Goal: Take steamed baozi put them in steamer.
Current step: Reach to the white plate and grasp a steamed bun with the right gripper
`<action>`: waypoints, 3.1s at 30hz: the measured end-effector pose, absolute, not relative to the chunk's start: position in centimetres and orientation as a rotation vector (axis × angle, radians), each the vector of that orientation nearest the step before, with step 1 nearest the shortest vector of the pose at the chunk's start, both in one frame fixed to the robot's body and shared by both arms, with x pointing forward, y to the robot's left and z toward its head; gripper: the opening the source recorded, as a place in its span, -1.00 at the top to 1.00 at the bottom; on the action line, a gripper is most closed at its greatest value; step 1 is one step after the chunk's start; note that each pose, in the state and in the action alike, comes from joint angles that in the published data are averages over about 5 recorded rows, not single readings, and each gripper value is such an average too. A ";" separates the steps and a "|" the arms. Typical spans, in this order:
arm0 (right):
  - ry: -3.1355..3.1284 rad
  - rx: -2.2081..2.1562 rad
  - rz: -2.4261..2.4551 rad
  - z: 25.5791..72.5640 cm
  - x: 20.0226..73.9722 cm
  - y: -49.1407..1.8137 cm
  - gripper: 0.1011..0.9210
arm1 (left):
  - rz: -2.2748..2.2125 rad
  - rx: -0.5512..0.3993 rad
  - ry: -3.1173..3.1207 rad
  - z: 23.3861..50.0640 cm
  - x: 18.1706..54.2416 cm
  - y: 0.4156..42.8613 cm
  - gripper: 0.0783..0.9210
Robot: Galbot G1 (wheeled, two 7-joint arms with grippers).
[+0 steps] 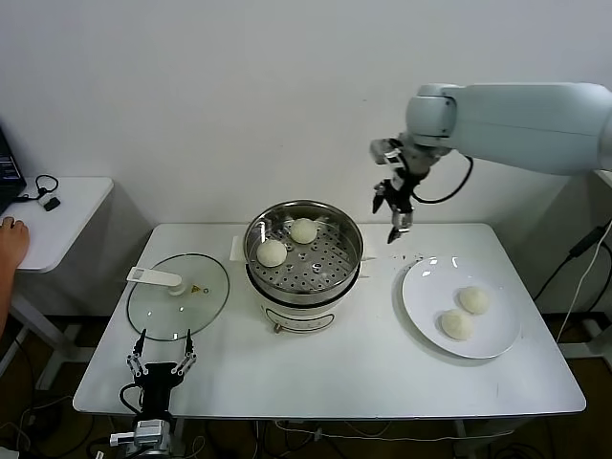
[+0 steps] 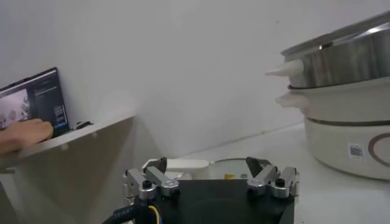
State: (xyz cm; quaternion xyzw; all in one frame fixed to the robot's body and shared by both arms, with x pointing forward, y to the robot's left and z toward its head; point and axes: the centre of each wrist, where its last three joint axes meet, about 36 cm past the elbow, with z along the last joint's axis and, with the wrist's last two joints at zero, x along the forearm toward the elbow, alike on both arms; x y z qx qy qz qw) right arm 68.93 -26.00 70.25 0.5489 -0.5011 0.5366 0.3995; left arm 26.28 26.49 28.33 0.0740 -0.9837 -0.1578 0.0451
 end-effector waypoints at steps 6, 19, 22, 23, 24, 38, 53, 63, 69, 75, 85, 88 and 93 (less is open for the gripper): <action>-1.272 1.369 1.329 68.1 67.7 -30.9 -0.76 | -0.495 0.225 -3.000 28.3 26.2 26.5 -0.77; -1.287 1.323 1.231 60.3 64.6 -39.6 -0.76 | -0.515 0.236 -2.988 28.3 25.8 26.8 -0.77; -1.287 1.316 1.210 58.4 63.8 -40.9 -0.76 | -0.518 0.235 -2.985 28.2 25.7 26.8 -0.77; -1.286 1.315 1.203 57.8 63.5 -41.3 -0.76 | -0.519 0.234 -2.984 28.2 25.7 26.8 -0.77; -1.285 1.314 1.197 57.2 63.2 -41.6 -0.76 | -0.520 0.234 -2.983 28.1 25.6 26.8 -0.77; -1.261 1.311 1.157 51.0 61.1 -43.4 -0.76 | -0.519 0.232 -2.981 27.9 25.5 26.7 -0.77; -1.271 1.307 1.147 48.0 61.3 -43.5 -0.76 | -0.518 0.236 -2.978 27.6 25.5 26.8 -0.77; -1.271 1.310 1.137 46.7 61.4 -43.7 -0.76 | -0.518 0.238 -2.976 27.3 25.5 26.8 -0.77; -1.274 1.313 1.132 46.1 61.5 -43.7 -0.76 | -0.517 0.242 -2.976 27.3 25.6 26.9 -0.77; -1.271 1.319 1.131 45.6 61.5 -43.8 -0.76 | -0.516 0.241 -2.976 27.2 25.6 26.9 -0.77; -1.270 1.320 1.130 45.5 61.8 -43.8 -0.70 | -0.515 0.245 -2.980 27.2 25.8 26.9 -0.77; -1.269 1.319 1.133 45.6 61.9 -43.8 -0.58 | -0.515 0.246 -2.982 27.3 25.8 26.9 -0.77; -1.263 1.319 1.140 45.7 61.9 -43.9 -0.46 | -0.515 0.247 -2.983 27.3 25.8 27.0 -0.77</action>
